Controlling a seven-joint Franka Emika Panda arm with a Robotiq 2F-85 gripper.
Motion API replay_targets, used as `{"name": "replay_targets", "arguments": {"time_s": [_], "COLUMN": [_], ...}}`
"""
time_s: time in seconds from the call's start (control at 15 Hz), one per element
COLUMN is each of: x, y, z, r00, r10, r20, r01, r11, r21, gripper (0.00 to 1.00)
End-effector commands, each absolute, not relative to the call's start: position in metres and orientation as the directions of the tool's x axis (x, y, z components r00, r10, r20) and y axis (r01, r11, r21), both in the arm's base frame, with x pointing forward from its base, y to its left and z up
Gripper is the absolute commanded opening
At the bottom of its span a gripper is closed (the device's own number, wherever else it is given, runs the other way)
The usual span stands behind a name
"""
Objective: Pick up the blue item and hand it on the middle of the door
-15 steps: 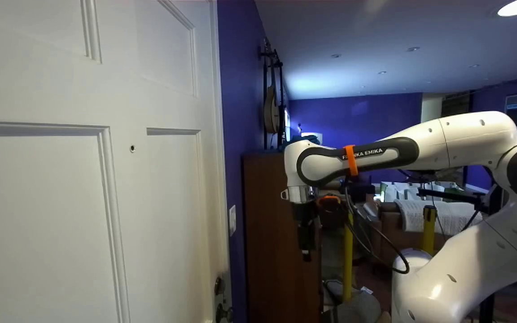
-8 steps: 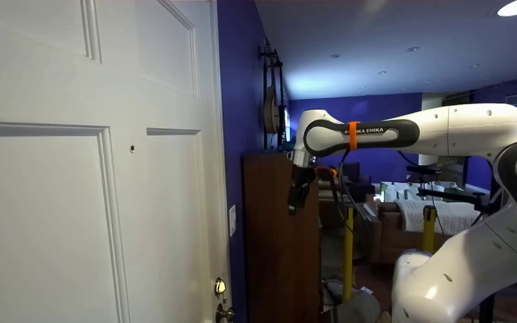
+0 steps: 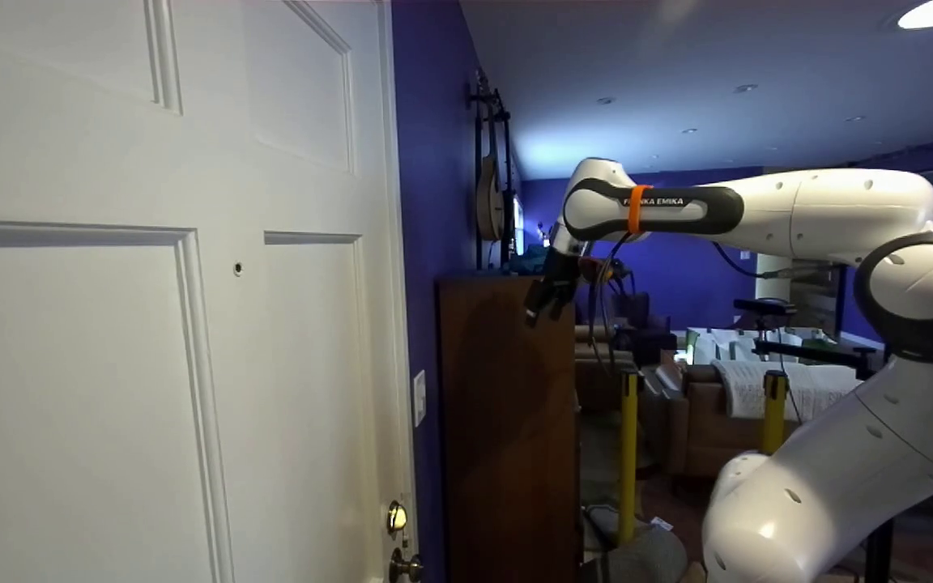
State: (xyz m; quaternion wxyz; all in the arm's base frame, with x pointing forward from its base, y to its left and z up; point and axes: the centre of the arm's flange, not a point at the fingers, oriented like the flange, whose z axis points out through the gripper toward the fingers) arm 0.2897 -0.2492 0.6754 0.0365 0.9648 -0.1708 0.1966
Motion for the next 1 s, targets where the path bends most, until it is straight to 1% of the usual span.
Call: {"name": "replay_targets", "arguments": {"time_s": [0.0,0.2,0.4,0.6,0.93], "x": [0.291,0.294,0.298,0.303,0.307], "y": [-0.25,-0.249,-0.27,-0.297,-0.345], "z": [0.676,0.674,0.697,0.732,0.782], "r00": [0.864,0.865,0.882,0.909,0.931], "r10": [-0.318,-0.322,-0.241,-0.118,0.084], "r20": [0.391,0.385,0.404,0.4,0.356], "r01": [-0.347,-0.351,-0.317,-0.243,-0.072], "r11": [-0.938,-0.936,-0.939,-0.93,-0.913], "r21": [0.003,0.003,0.133,0.278,0.402], "gripper": [1.0,1.0,1.0,1.0,1.0]}}
